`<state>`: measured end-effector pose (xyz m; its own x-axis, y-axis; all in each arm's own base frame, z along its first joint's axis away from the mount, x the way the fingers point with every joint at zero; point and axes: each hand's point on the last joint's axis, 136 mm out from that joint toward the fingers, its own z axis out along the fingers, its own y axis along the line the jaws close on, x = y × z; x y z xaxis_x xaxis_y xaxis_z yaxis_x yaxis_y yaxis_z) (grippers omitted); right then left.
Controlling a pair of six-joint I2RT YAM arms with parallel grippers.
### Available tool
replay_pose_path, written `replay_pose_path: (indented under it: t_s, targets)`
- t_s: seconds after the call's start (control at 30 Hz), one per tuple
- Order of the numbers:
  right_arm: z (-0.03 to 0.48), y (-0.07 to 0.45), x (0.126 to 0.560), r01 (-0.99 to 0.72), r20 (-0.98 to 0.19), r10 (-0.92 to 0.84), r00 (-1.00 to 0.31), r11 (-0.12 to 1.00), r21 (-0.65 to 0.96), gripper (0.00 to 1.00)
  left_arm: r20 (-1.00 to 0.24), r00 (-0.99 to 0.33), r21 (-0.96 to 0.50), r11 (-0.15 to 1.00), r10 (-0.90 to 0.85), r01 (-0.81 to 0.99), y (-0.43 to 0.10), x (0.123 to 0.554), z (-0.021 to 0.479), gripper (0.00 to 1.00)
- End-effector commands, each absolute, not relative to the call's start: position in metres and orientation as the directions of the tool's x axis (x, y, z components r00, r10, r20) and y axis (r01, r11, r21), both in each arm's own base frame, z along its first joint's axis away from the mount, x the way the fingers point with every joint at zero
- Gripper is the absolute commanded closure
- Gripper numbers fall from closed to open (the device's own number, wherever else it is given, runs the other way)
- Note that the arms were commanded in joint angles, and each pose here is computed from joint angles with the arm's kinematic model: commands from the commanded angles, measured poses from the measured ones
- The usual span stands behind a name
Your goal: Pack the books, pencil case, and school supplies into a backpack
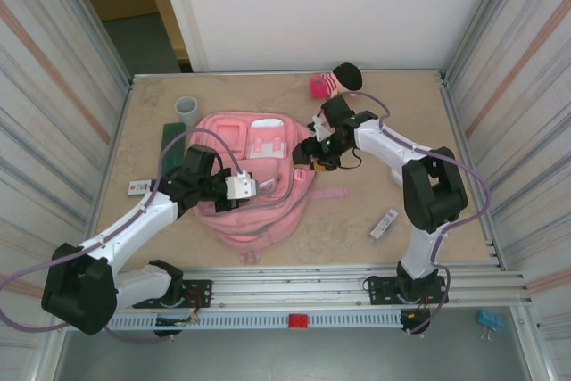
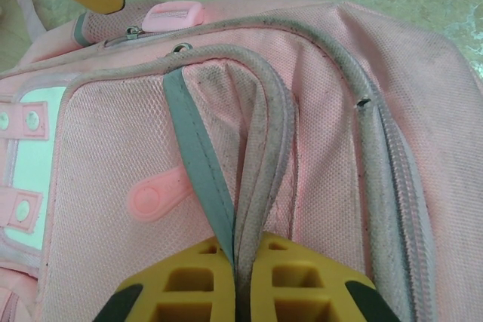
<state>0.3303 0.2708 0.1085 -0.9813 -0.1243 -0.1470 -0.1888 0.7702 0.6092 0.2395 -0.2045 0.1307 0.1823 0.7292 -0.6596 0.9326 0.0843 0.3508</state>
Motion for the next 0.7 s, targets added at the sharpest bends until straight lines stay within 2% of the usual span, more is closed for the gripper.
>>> replay_pose_path:
  t_s: [0.0, 0.13, 0.23, 0.4, 0.47, 0.67]
  targets:
    - [0.105, 0.285, 0.333, -0.338, -0.248, -0.234, -0.94, 0.733, 0.591, 0.32, -0.646, 0.22, 0.388, 0.065, 0.731, 0.919, -0.203, 0.237, 0.139, 0.98]
    - [0.083, 0.278, 0.33, -0.438, -0.258, -0.356, -0.898, 0.771, 0.461, 0.33, -0.643, 0.218, 0.389, 0.067, 0.734, 0.919, -0.202, 0.237, 0.14, 0.98]
    - [0.062, 0.268, 0.33, -0.461, -0.22, -0.406, -0.887, 0.795, 0.393, 0.39, -0.639, 0.217, 0.389, 0.066, 0.738, 0.919, -0.201, 0.236, 0.14, 0.98]
    - [0.044, 0.254, 0.335, -0.488, -0.189, -0.45, -0.873, 0.823, 0.291, 0.69, -0.628, 0.216, 0.391, 0.063, 0.748, 0.918, -0.199, 0.235, 0.139, 0.98]
    - [0.041, 0.249, 0.342, -0.472, -0.196, -0.433, -0.88, 0.844, 0.255, 0.77, -0.627, 0.217, 0.392, 0.063, 0.748, 0.918, -0.199, 0.235, 0.139, 0.98]
    - [0.041, 0.23, 0.365, -0.374, -0.243, -0.329, -0.912, 0.912, 0.17, 0.9, -0.627, 0.215, 0.385, 0.058, 0.749, 0.921, -0.198, 0.234, 0.138, 0.99]
